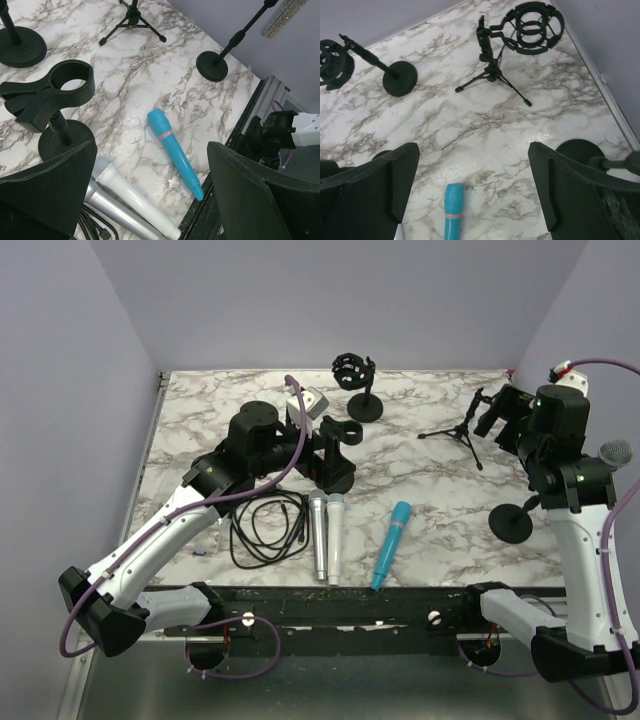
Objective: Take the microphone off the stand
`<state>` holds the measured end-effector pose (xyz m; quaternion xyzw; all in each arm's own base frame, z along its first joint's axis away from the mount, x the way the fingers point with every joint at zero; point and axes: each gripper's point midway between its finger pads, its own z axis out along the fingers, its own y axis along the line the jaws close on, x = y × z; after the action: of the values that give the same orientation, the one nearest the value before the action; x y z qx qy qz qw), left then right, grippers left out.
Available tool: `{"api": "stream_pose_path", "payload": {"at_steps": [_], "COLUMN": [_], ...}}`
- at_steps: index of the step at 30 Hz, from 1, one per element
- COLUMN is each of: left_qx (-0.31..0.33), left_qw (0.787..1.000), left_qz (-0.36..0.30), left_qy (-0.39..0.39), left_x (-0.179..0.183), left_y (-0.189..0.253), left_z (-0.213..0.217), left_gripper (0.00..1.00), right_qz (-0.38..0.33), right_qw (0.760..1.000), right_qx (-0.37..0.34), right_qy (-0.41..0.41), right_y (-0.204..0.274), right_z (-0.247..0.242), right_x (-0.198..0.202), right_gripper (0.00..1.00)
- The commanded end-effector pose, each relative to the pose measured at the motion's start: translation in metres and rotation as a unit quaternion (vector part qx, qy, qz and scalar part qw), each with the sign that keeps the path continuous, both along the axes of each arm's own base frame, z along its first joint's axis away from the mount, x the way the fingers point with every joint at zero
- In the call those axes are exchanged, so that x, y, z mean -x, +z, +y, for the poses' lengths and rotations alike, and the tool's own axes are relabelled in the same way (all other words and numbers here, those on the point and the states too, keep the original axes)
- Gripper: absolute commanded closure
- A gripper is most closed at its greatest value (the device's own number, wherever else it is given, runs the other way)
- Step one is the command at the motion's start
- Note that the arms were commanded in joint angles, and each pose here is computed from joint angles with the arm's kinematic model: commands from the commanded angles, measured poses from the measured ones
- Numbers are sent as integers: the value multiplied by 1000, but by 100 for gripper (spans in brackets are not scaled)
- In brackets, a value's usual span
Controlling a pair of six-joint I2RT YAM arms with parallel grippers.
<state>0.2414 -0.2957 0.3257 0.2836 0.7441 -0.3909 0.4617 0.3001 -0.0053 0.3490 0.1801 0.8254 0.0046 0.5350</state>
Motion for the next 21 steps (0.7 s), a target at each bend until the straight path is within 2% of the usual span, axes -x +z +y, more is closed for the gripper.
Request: {"api": "stream_pose_path", "payload": {"at_steps": [1, 7, 12, 16, 21], "left_qx": [25, 31, 39, 40, 40], "left_qw": [999, 999, 999, 999, 999], "left_qz": [-18, -19, -19, -19, -21], "left_qy": [-12, -19, -24, -26, -24], "left_x": [12, 16, 20, 21, 21], "left_y": [22, 27, 31, 31, 32], "left_z": [0, -1, -1, -2, -1], "left_gripper": [5, 5, 5, 5, 5], "right_qz": [66, 104, 119, 76, 1], "right_qw": [994, 974, 956, 942, 932], "right_qx": [7, -16, -31, -19, -15], "right_qy": [-91, -203, -265, -327, -362], "right_y": [-37, -72, -108, -107, -112], "right_z": [-27, -48, -56, -75, -89], "right_x": [35, 64, 73, 77, 74], "right_gripper": [0, 0, 0, 1, 6]}}
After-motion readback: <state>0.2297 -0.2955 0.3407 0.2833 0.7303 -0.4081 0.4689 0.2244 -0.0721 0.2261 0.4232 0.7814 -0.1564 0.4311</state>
